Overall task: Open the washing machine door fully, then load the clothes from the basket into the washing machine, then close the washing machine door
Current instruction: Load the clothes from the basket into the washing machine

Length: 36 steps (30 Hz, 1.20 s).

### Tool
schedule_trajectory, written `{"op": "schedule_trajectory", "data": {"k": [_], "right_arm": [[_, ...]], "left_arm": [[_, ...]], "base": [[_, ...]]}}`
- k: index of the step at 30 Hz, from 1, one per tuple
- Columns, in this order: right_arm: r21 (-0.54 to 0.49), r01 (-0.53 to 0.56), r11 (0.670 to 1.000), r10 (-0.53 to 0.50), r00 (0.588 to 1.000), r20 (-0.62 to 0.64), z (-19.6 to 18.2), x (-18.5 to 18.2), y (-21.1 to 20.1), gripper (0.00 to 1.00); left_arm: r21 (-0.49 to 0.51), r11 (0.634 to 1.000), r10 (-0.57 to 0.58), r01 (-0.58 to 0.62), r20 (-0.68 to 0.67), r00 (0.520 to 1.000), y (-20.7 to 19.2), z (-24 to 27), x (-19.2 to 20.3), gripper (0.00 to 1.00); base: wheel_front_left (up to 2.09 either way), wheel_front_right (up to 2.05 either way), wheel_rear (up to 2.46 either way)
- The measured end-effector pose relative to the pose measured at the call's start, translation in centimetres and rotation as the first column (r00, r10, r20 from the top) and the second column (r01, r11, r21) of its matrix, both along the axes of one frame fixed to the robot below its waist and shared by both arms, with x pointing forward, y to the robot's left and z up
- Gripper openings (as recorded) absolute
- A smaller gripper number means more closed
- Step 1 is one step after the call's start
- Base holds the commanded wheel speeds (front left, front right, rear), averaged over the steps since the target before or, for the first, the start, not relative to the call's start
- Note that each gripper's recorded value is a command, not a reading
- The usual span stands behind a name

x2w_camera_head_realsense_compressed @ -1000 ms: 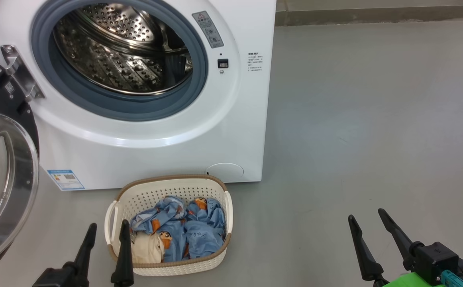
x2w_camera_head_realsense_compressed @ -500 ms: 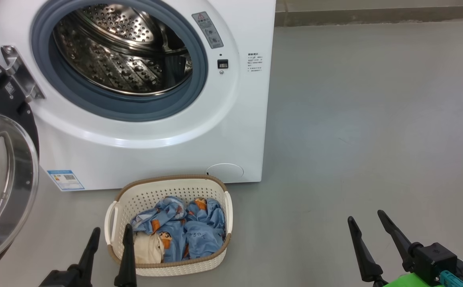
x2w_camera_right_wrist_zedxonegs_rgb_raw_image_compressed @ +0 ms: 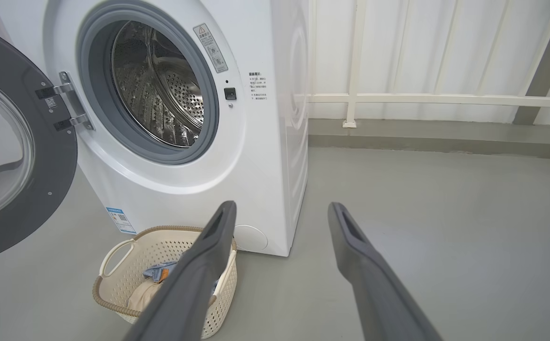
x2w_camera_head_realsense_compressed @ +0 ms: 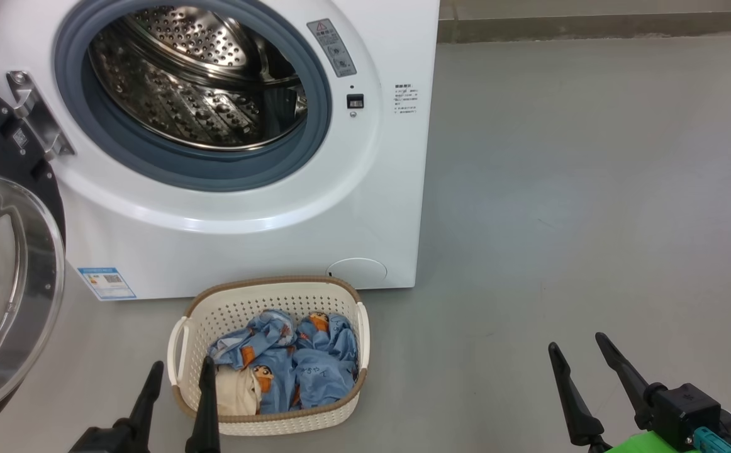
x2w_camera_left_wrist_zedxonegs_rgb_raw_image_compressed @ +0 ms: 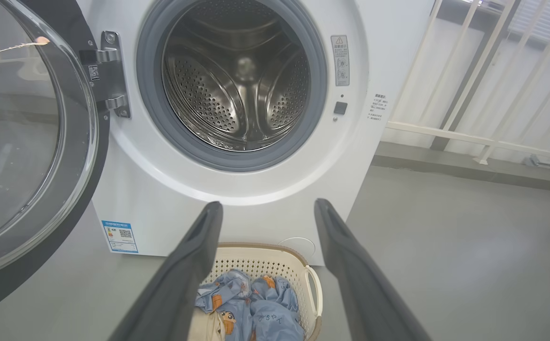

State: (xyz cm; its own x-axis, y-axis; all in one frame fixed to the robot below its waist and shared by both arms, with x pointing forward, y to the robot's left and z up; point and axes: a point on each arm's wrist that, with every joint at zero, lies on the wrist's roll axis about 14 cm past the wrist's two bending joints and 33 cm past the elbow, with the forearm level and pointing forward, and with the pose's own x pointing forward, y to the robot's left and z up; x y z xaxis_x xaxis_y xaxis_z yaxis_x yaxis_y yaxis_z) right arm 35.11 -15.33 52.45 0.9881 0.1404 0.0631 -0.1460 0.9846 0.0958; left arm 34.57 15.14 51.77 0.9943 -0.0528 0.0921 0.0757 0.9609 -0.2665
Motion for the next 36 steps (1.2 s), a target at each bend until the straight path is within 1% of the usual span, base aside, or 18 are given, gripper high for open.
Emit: {"op": "schedule_trajectory", "data": {"k": [23, 25, 28, 36], "right_arm": [[0.0, -0.006, 1.0, 0.006, 1.0, -0.013, -0.43, 0.25, 0.18, 1.0], [0.0, -0.007, 1.0, 0.007, 1.0, -0.015, -0.48, 0.28, 0.21, 1.0], [0.0, -0.008, 1.0, 0.008, 1.0, -0.02, -0.62, 0.34, 0.27, 1.0], [0.001, -0.012, 1.0, 0.012, 1.0, -0.028, -0.91, 0.47, 0.39, 1.0]], "left_arm": [[0.011, 1.0, 0.004, -0.004, -0.023, 1.0, 0.02, -0.7, -0.02, 1.0], [-0.013, 1.0, 0.01, -0.01, -0.028, 1.0, 0.08, -0.76, 0.0, 1.0], [-0.092, 0.996, 0.001, -0.005, -0.039, 0.999, -0.05, -0.8, 0.09, 1.0], [-0.098, 0.995, 0.009, -0.012, -0.032, 0.999, 0.27, -0.54, 0.18, 1.0]], "base": [[0.0, 0.0, 0.0], [0.0, 0.0, 0.0], [0.18, -0.18, 0.0], [0.81, -0.81, 0.0]]}}
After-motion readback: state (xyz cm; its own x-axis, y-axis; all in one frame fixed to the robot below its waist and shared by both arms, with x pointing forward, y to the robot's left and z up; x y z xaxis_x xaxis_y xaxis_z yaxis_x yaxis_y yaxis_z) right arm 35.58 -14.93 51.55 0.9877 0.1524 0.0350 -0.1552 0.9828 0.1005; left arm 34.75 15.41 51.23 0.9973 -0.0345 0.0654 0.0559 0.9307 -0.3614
